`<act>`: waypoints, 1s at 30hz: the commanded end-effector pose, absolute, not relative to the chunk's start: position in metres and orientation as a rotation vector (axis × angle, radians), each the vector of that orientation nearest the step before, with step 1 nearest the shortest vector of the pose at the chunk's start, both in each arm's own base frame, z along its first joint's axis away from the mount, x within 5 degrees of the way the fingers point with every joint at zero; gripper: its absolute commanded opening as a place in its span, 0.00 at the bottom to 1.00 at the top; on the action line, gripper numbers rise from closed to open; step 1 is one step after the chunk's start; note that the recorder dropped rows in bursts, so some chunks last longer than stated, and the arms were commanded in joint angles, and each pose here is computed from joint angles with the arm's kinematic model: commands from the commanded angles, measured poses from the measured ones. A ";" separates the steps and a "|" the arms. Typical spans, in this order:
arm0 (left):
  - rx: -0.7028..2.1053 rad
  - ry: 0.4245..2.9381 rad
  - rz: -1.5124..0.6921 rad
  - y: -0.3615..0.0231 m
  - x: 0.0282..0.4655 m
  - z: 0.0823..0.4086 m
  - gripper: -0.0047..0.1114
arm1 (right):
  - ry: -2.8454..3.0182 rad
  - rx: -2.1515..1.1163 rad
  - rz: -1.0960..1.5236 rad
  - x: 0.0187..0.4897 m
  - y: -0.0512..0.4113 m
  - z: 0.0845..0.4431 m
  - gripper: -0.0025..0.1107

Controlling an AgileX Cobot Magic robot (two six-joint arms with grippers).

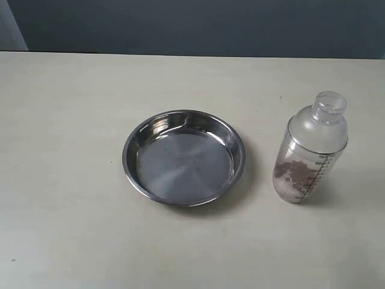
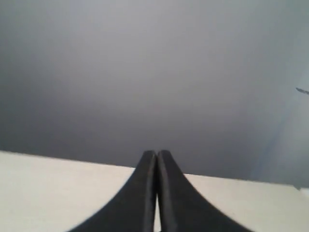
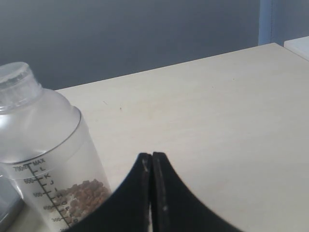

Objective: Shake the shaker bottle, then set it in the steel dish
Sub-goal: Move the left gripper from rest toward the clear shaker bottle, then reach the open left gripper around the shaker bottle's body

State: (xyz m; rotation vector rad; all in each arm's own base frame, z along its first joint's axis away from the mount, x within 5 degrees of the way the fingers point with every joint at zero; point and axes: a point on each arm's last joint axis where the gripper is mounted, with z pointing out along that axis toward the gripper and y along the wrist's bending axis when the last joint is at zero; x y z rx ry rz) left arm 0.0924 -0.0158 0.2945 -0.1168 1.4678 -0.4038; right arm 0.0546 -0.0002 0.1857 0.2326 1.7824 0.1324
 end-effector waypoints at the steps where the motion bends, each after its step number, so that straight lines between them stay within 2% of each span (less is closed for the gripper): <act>1: 0.304 1.385 -0.329 -0.052 0.123 0.320 0.06 | 1.773 0.232 0.130 0.054 0.000 0.186 0.02; 2: 0.402 1.358 -0.326 -0.063 0.129 0.323 0.10 | 1.773 0.232 0.130 0.054 0.000 0.186 0.02; 4: 0.508 1.328 -0.365 -0.083 0.141 0.325 0.26 | 1.773 0.232 0.130 0.054 0.000 0.186 0.02; 8: 0.564 1.412 -0.427 -0.111 0.174 0.311 0.70 | 1.773 0.232 0.130 0.054 0.000 0.186 0.02; 11: 0.523 1.524 -0.478 -0.123 0.197 0.293 0.88 | 1.773 0.232 0.130 0.054 0.000 0.186 0.02; 12: 0.516 1.547 -0.488 -0.126 0.202 0.289 0.92 | 1.773 0.232 0.130 0.054 0.000 0.186 0.02; 14: 0.527 1.574 -0.490 -0.132 0.211 0.280 0.95 | 1.773 0.232 0.130 0.054 0.000 0.186 0.02; 21: 0.494 1.504 -0.648 -0.148 0.224 0.269 0.95 | 1.773 0.232 0.130 0.054 0.000 0.186 0.02; 25: 0.636 1.431 -0.757 -0.163 0.221 0.259 0.94 | 1.773 0.232 0.130 0.054 0.000 0.186 0.02; 30: 0.640 1.431 -0.816 -0.171 0.230 0.240 0.94 | 1.773 0.232 0.130 0.054 0.000 0.186 0.02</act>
